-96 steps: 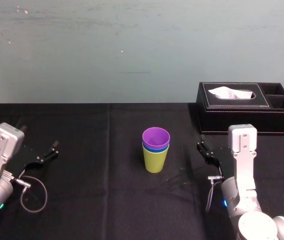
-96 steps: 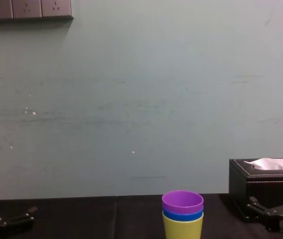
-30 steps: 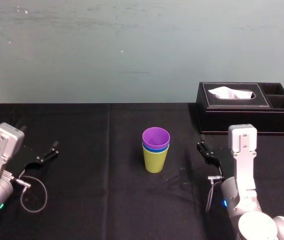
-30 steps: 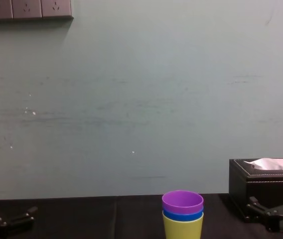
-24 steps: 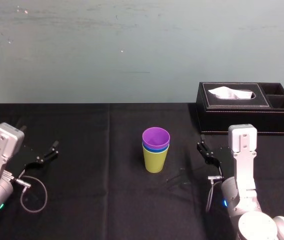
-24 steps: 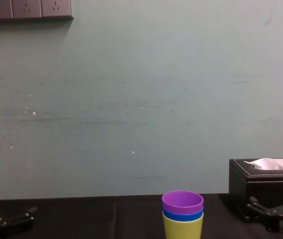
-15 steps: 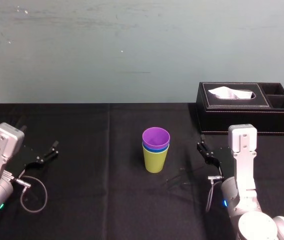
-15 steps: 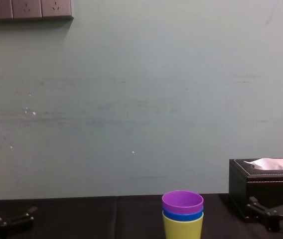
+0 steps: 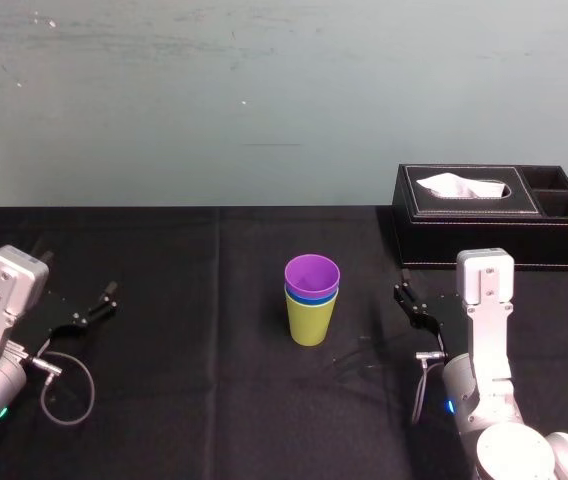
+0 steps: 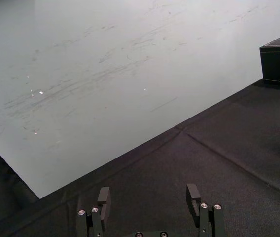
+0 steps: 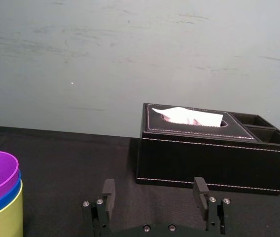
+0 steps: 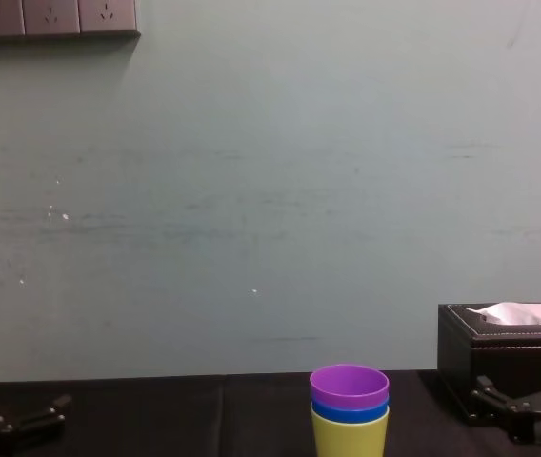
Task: Stack the three plastic cups sequentially using one hand.
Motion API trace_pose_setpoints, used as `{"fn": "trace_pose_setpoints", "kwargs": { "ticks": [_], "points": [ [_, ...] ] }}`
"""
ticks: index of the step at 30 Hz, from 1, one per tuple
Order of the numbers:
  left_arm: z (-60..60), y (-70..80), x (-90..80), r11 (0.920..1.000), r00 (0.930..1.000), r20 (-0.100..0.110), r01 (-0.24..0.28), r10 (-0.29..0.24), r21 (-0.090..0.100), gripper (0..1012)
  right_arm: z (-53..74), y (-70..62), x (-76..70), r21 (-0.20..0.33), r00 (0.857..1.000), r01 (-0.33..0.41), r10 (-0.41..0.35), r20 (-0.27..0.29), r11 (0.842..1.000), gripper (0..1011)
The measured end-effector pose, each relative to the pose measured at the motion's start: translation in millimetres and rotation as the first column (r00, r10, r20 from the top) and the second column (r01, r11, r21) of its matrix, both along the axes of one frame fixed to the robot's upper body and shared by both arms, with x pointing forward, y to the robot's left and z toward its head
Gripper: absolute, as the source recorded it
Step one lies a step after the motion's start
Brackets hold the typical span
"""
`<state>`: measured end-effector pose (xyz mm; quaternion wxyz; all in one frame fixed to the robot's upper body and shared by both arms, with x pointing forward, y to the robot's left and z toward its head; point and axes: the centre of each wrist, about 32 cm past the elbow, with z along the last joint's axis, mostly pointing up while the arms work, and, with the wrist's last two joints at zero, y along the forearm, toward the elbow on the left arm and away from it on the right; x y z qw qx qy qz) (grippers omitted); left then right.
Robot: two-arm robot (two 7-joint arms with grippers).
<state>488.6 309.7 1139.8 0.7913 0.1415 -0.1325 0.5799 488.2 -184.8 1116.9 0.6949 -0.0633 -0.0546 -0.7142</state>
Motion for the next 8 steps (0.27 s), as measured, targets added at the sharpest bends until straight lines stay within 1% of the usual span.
{"fn": "trace_pose_setpoints", "kwargs": {
  "ticks": [8],
  "points": [
    [0.0, 0.0, 0.0, 1.0000, 1.0000, 0.000, 0.000, 0.000, 0.000, 1000, 0.0, 0.0, 0.0, 0.000, 1.000, 0.000, 0.000, 0.000, 1.000, 1004]
  ]
}}
